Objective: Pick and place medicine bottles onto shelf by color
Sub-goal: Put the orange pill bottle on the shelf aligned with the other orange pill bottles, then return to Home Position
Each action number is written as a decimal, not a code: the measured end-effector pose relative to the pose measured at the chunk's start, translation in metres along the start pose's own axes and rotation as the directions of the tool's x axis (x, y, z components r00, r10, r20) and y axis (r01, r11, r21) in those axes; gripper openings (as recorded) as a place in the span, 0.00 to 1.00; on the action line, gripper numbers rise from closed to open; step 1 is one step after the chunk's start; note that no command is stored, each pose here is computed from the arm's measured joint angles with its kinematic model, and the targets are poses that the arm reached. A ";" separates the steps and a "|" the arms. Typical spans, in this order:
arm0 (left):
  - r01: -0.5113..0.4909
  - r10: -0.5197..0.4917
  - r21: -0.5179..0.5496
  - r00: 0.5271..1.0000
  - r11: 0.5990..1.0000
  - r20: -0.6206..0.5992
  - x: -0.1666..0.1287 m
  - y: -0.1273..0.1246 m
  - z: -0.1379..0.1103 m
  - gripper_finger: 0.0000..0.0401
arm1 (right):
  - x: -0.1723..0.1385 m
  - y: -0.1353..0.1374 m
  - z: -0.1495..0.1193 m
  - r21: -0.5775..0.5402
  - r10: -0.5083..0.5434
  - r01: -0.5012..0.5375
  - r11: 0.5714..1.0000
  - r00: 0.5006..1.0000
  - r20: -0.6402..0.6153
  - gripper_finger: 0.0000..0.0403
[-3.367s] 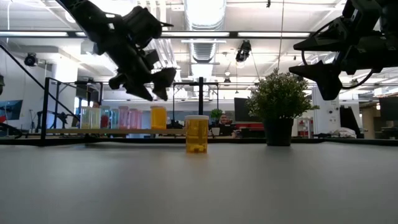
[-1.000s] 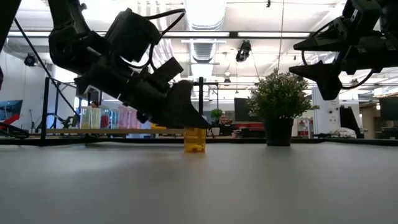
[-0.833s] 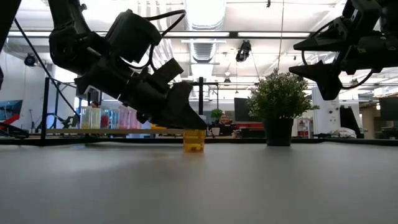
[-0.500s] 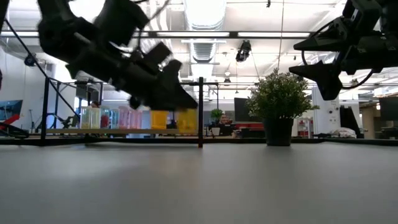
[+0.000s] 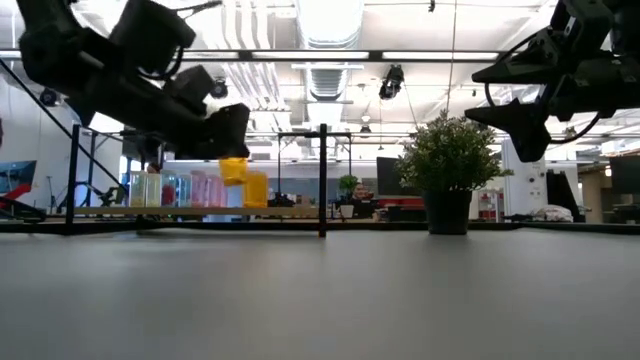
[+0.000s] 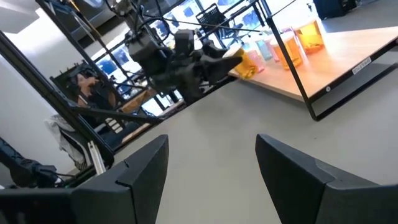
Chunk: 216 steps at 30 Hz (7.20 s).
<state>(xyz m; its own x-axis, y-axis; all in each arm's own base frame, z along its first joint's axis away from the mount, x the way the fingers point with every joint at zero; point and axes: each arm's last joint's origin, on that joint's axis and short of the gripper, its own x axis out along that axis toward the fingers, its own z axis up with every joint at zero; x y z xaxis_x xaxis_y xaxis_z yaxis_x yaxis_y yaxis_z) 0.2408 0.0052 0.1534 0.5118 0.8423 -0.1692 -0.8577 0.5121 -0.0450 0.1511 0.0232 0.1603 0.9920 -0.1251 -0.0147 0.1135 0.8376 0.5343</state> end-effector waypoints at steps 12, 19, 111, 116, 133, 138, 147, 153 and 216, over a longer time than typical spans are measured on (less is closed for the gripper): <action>-0.079 0.075 -0.075 0.996 0.994 -0.050 0.028 0.001 -0.014 0.46 | 0.000 -0.001 -0.001 -0.006 -0.009 0.009 1.000 1.000 -0.015 0.57; -0.082 0.074 -0.096 0.994 0.992 -0.078 0.048 0.002 -0.012 0.46 | 0.000 -0.001 -0.002 -0.007 -0.011 0.011 1.000 1.000 -0.017 0.57; 0.362 -0.365 0.066 0.882 0.930 0.298 -0.050 0.119 0.029 0.65 | 0.000 -0.001 -0.002 -0.007 -0.011 0.011 1.000 1.000 -0.017 0.57; 0.359 -0.366 0.081 0.889 0.930 0.275 -0.048 0.117 0.027 0.65 | 0.000 -0.001 -0.002 -0.007 -0.011 0.011 1.000 1.000 -0.017 0.57; 0.349 -0.370 0.134 0.910 0.927 0.186 -0.042 0.112 0.016 0.65 | 0.000 -0.001 -0.002 -0.007 -0.010 0.010 1.000 1.000 -0.017 0.57; 0.347 -0.369 0.153 0.917 0.925 0.154 -0.040 0.110 0.012 0.65 | 0.000 -0.001 -0.002 -0.007 -0.011 0.011 1.000 1.000 -0.017 0.57; 0.343 -0.364 0.198 0.928 0.918 0.080 -0.035 0.107 0.002 0.65 | -0.005 -0.002 -0.002 -0.140 -0.003 -0.007 0.990 0.998 -0.070 0.57; 0.342 -0.354 0.238 0.935 0.909 0.010 -0.031 0.104 -0.007 0.65 | -0.008 -0.004 -0.003 -0.077 -0.020 0.013 0.997 0.995 -0.094 0.57; 0.377 -0.309 -0.048 0.820 0.925 0.481 -0.067 0.138 0.046 0.65 | -0.077 -0.021 0.090 0.029 -0.063 0.063 0.998 0.658 0.751 0.57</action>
<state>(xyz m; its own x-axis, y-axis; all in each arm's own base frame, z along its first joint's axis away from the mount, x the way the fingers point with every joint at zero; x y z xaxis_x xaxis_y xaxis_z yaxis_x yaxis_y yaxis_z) 0.0903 0.0275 0.2040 0.7086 0.6136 0.3486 -0.6031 0.7830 -0.1523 0.0677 -0.0326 0.2268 0.6043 -0.5342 0.5911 0.1738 0.8124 0.5566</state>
